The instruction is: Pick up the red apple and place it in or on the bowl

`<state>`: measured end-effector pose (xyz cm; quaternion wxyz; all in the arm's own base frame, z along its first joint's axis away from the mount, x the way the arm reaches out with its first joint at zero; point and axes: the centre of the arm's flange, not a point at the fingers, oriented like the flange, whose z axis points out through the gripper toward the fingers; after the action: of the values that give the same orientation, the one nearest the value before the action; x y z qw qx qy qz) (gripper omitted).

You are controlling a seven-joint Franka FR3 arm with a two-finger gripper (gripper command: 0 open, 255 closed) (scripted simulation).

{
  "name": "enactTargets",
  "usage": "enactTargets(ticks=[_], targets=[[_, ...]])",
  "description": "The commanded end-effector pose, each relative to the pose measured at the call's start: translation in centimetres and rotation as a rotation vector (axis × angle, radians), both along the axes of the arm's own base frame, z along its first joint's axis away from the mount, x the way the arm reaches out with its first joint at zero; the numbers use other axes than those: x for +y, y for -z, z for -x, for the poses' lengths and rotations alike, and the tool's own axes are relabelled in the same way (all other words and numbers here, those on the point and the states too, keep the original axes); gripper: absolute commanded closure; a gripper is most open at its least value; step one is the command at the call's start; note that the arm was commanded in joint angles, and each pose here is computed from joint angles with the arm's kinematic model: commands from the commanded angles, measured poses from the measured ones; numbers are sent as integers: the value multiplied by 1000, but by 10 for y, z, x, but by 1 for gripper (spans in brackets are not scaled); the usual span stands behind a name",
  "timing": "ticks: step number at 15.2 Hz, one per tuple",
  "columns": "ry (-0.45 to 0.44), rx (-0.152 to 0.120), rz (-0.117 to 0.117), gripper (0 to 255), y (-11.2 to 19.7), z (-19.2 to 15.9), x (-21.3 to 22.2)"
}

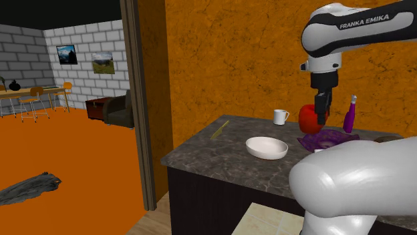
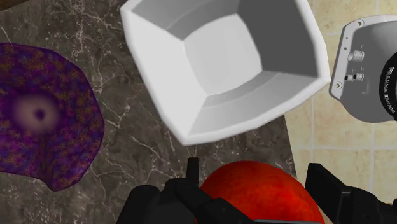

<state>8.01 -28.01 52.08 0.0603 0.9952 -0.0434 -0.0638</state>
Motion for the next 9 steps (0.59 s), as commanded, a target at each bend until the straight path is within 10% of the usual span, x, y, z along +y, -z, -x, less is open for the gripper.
enactTargets(ticks=[1, 9], targets=[[-1, 1, 0, 255, -2, 26, -1], [-1, 1, 0, 255, -5, 131, -16]])
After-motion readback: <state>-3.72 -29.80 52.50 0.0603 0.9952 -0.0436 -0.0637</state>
